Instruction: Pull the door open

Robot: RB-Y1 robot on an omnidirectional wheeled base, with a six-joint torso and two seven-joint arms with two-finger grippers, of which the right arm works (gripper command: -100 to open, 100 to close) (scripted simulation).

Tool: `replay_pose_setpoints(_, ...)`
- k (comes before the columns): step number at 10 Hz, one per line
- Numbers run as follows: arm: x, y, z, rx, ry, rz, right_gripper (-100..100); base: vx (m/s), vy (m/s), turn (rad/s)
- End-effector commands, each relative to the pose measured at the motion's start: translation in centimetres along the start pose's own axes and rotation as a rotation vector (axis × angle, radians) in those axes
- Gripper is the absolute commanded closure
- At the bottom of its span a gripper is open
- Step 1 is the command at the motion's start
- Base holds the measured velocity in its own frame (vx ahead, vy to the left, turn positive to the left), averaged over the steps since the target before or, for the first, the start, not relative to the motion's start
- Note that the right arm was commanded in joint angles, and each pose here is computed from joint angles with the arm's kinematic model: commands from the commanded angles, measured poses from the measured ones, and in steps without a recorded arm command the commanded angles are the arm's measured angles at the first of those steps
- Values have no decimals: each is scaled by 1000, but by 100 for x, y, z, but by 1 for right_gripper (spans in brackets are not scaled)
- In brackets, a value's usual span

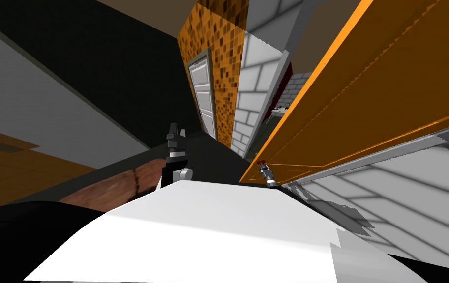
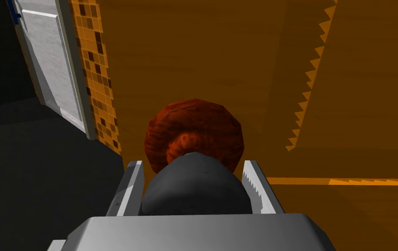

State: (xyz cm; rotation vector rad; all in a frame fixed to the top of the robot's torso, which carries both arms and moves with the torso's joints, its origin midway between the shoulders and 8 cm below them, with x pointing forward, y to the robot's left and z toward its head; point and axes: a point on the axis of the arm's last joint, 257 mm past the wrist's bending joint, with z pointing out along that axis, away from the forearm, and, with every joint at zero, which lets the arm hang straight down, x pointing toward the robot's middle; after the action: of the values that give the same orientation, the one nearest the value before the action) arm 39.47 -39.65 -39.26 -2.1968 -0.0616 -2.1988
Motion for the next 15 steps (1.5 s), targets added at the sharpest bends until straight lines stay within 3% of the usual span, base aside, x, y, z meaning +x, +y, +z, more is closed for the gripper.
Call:
replay_pose_setpoints(1,8,-8,-104,29,1,2,100,-223,-86,125)
replay_pose_setpoints(3,9,-20,-173,53,-1,5,100,-201,-54,74)
replay_pose_setpoints(4,18,-23,-141,46,0,2,100,-85,-20,8)
replay_pose_setpoints(10,1,51,-480,83,-1,3,100,-190,-88,177)
replay_pose_setpoints(11,1,51,-480,83,-1,3,100,-158,-75,73)
replay_pose_setpoints(12,3,67,-558,93,0,4,100,-145,-44,167)
replay_pose_setpoints(15,8,90,-670,106,-1,5,100,-169,-57,128)
